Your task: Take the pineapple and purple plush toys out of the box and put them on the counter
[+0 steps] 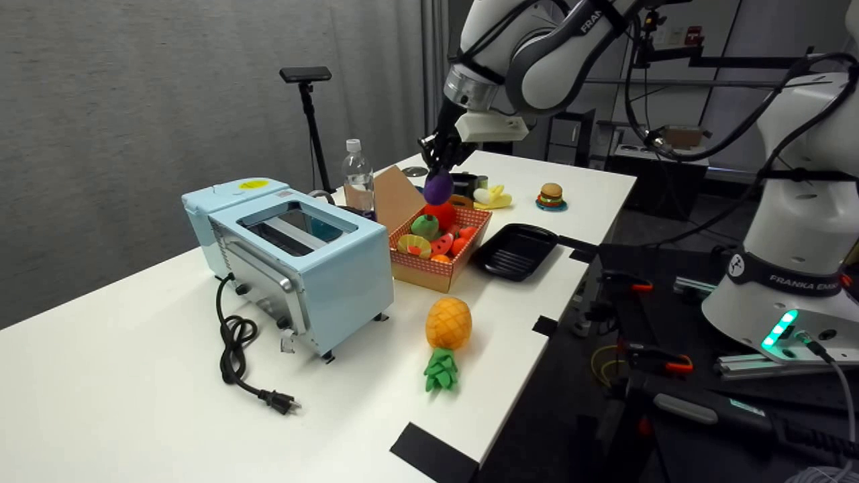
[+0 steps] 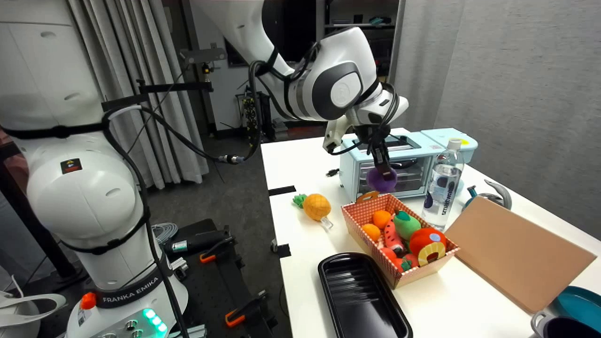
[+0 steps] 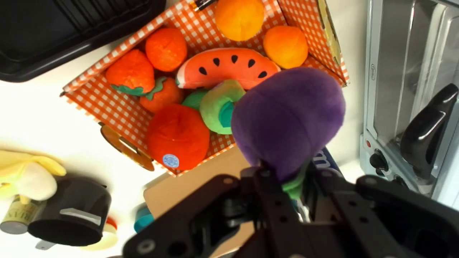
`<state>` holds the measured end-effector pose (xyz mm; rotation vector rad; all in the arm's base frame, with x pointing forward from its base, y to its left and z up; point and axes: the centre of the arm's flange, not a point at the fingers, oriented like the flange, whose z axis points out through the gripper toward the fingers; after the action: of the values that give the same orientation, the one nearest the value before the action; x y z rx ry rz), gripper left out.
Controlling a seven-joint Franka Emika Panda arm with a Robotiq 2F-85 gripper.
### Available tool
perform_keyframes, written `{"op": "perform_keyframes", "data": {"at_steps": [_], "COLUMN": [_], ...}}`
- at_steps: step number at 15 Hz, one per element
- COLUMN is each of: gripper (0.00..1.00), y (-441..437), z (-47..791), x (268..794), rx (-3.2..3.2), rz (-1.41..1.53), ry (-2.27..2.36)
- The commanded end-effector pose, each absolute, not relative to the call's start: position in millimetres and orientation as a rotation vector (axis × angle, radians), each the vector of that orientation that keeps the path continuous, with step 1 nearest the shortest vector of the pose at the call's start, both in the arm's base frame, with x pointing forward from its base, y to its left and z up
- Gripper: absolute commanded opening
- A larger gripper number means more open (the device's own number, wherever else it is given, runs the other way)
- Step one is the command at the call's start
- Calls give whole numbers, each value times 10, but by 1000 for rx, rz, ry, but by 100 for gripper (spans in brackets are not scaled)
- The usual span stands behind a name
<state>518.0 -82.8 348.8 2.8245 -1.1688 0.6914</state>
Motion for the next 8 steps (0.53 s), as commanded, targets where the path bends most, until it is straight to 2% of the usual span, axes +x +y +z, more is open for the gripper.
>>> {"op": "perform_keyframes", "data": {"at_steps": [1,8], "gripper": [5,5], "y": [-717,-636], "z": [3673,3660], "x": [4663,3858], "rx": [2789,2664], "rz": [776,818], "ry": [-1309,-1543]}}
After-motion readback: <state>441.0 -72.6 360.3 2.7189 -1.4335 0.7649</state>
